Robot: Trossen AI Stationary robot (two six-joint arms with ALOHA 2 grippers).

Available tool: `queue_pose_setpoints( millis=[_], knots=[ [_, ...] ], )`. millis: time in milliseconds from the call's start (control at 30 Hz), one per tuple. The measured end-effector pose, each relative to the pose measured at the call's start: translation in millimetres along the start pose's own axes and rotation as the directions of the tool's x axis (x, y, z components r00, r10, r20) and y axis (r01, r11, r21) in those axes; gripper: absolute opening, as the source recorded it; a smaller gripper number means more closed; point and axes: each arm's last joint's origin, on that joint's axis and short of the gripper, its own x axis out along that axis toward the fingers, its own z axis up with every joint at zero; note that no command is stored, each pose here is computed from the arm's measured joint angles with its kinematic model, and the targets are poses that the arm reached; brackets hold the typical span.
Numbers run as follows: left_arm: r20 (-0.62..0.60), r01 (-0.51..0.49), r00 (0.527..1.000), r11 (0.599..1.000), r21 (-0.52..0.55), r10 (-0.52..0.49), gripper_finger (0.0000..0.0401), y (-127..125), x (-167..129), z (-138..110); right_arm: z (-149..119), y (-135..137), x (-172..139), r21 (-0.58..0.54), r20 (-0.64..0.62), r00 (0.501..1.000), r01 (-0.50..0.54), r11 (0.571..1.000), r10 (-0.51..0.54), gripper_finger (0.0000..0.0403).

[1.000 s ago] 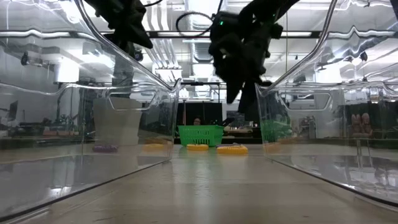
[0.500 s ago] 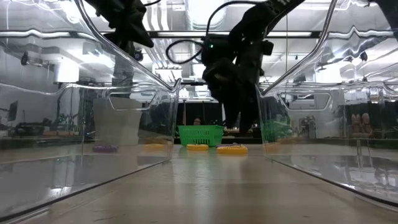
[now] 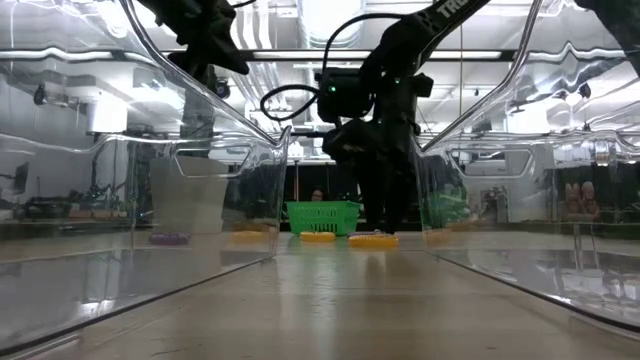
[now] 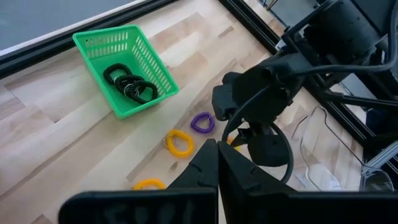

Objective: Sort spring keychains
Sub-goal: Put the bottom yellow spring keychain into the right transparent bin

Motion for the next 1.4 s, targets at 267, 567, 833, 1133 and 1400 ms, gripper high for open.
queue_pose_setpoints(
  millis=[267,567,833,1133,1400],
  knots=[
    [0.002,0.0,1.0,1.0,0.0,0.0,0.0,-0.1,0.1,0.2,0.1,-0.9,3.5,-0.007,-0.01,1.0,0.003,1.0,-0.003,0.0119],
    [0.002,0.0,1.0,1.0,0.0,0.0,0.0,-0.1,0.1,0.2,0.3,-2.0,4.4,-0.013,-0.011,1.0,0.003,1.0,-0.003,0.0095],
    [0.003,0.001,1.0,1.0,-0.001,-0.001,0.0,-0.1,0.1,0.3,2.5,-4.1,15.0,-0.015,-0.055,0.998,0.021,1.0,-0.022,0.0054],
    [0.008,0.003,1.0,1.0,0.0,-0.003,0.0,-0.4,0.1,0.8,8.3,10.1,-12.1,-0.05,-0.014,1.0,0.002,0.999,-0.003,0.0014],
    [0.008,0.003,1.0,1.0,0.001,-0.003,0.0,-0.4,0.1,0.8,6.2,27.5,-51.8,-0.107,-0.059,0.998,0.022,0.994,-0.028,0.0011]
  ],
)
